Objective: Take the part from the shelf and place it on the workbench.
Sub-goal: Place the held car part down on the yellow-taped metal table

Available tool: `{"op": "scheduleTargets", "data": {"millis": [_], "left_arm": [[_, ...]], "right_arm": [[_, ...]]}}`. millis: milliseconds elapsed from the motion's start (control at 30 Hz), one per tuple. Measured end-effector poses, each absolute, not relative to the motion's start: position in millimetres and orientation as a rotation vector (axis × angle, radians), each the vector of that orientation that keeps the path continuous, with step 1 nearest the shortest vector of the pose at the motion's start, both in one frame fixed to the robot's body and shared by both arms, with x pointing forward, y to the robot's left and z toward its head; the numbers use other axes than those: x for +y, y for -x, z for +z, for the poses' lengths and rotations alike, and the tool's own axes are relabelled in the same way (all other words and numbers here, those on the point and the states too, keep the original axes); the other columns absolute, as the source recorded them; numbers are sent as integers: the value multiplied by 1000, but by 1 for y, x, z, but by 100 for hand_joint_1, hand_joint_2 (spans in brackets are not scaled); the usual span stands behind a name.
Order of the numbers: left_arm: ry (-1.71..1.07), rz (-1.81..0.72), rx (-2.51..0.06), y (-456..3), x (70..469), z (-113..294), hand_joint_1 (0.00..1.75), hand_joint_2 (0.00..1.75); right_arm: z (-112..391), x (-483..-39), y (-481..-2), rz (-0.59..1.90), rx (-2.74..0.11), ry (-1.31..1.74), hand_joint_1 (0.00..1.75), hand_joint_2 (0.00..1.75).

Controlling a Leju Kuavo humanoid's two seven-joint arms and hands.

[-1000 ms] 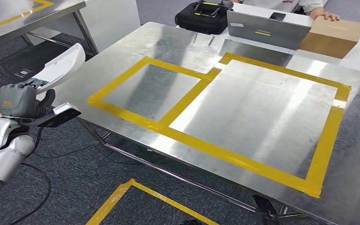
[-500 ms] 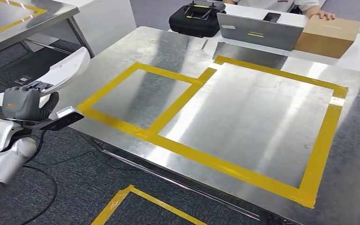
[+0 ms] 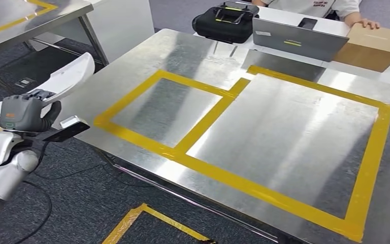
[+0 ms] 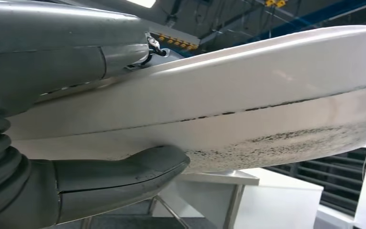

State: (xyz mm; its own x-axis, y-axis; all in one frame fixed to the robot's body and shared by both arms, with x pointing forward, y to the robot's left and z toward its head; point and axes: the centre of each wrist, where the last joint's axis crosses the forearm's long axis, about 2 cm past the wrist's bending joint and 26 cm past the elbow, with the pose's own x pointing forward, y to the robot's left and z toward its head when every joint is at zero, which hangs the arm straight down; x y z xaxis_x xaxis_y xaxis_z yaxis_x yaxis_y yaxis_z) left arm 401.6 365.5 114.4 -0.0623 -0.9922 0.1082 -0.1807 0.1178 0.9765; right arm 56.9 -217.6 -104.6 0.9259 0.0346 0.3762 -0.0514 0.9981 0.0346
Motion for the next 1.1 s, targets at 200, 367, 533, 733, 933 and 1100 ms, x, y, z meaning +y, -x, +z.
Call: {"op": "scheduleTargets", "data": {"millis": [200, 367, 533, 733, 933, 1100], "left_arm": [[-1219, -1097, -1417, -400, 365, 111, 175, 175], [-1219, -1106, -1409, -399, 367, 110, 175, 175], [-1212, -1115, -1397, -396, 367, 106, 175, 175], [-1217, -1114, -1400, -398, 368, 108, 175, 175], [-1214, -1115, -1400, -398, 367, 108, 175, 175], [-1175, -1140, -1414, -400, 360, 109, 175, 175]], "right_arm": [[-105, -217, -57, 37, -387, -46, 0, 0], [-105, -217, -50, 32, -377, -47, 0, 0], [-106, -217, -50, 31, -375, -48, 0, 0], [-105, -217, -52, 31, -380, -48, 0, 0], [-105, -218, -55, 32, -385, -46, 0, 0], [-105, -219, -57, 32, -390, -44, 0, 0]]}}
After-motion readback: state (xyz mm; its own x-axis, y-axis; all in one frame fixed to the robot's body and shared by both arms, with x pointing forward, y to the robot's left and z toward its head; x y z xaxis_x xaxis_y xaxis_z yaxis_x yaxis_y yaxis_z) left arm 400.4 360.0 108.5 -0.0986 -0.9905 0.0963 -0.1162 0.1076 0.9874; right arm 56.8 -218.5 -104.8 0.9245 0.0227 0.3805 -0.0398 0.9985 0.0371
